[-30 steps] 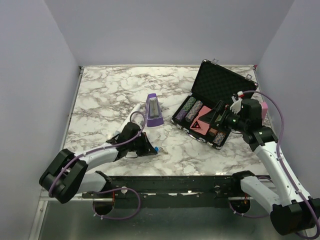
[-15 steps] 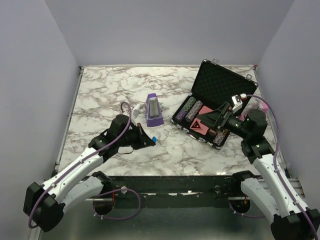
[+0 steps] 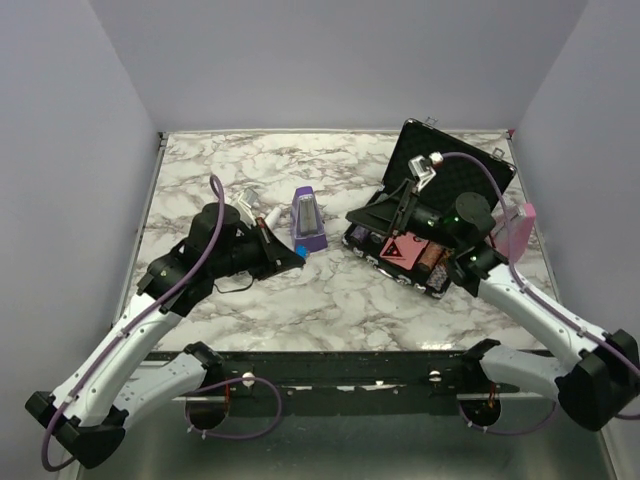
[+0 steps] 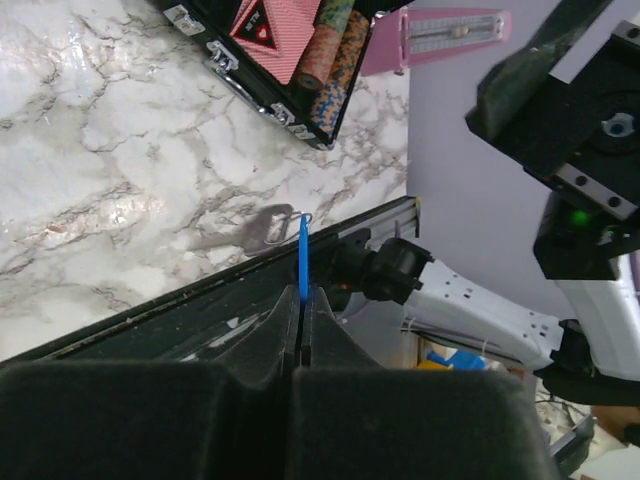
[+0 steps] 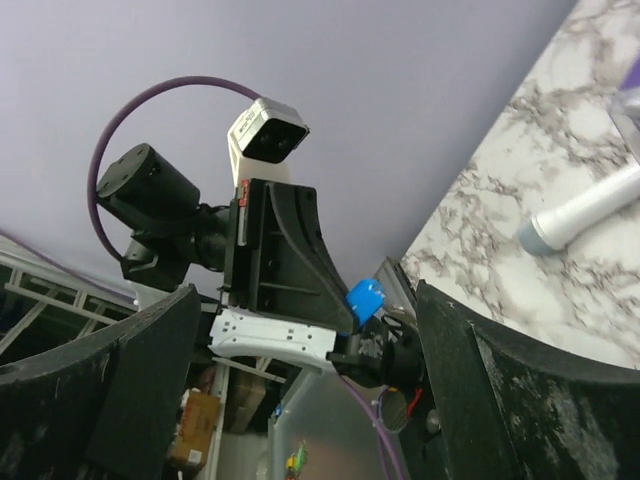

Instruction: Remove the keys from the keyring

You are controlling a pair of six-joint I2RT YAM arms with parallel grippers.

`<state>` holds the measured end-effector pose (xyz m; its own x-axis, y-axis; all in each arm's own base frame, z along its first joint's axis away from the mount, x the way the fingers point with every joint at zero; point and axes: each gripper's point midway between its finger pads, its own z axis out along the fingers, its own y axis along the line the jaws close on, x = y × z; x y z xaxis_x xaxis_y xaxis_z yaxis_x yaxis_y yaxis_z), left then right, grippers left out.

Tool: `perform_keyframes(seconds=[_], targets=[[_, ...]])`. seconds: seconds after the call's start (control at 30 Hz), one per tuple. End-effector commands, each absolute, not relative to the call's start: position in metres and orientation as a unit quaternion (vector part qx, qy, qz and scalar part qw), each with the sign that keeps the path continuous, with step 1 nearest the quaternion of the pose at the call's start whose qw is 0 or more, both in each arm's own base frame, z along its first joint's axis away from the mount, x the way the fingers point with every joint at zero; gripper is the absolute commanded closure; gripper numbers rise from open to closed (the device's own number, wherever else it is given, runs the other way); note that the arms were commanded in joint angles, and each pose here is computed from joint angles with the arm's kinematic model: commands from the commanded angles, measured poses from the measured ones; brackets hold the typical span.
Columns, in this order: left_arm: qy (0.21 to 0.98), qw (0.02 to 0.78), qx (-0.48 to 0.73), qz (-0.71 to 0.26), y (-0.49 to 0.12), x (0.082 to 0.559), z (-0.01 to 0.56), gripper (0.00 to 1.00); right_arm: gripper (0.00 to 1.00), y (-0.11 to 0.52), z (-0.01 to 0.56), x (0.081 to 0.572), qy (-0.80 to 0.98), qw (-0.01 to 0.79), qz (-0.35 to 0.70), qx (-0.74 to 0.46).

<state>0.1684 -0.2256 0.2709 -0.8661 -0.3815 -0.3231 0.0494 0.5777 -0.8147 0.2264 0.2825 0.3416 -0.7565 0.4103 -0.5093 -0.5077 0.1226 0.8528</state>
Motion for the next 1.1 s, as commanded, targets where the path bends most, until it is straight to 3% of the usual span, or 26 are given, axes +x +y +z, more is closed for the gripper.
perform_keyframes(seconds=[0.0, 0.3, 0.7, 1.07], targets=[[0.857, 0.233, -0.143, -0.437, -0.213, 0.16, 0.293, 1.0, 0.06, 0.307, 0.388, 0.237, 0.592, 0.4, 0.696, -0.074], [0.84, 0.241, -0.165, -0.457, -0.203, 0.15, 0.329, 1.0, 0.13, 0.354, 0.406, 0.215, 0.505, 0.344, 0.782, -0.119], [0.804, 0.28, -0.191, -0.489, -0.189, 0.144, 0.37, 1.0, 0.22, 0.386, 0.415, 0.176, 0.466, 0.303, 0.817, -0.149], [0.79, 0.288, -0.188, -0.508, -0.186, 0.138, 0.389, 1.0, 0.23, 0.416, 0.42, 0.164, 0.465, 0.287, 0.819, -0.172]])
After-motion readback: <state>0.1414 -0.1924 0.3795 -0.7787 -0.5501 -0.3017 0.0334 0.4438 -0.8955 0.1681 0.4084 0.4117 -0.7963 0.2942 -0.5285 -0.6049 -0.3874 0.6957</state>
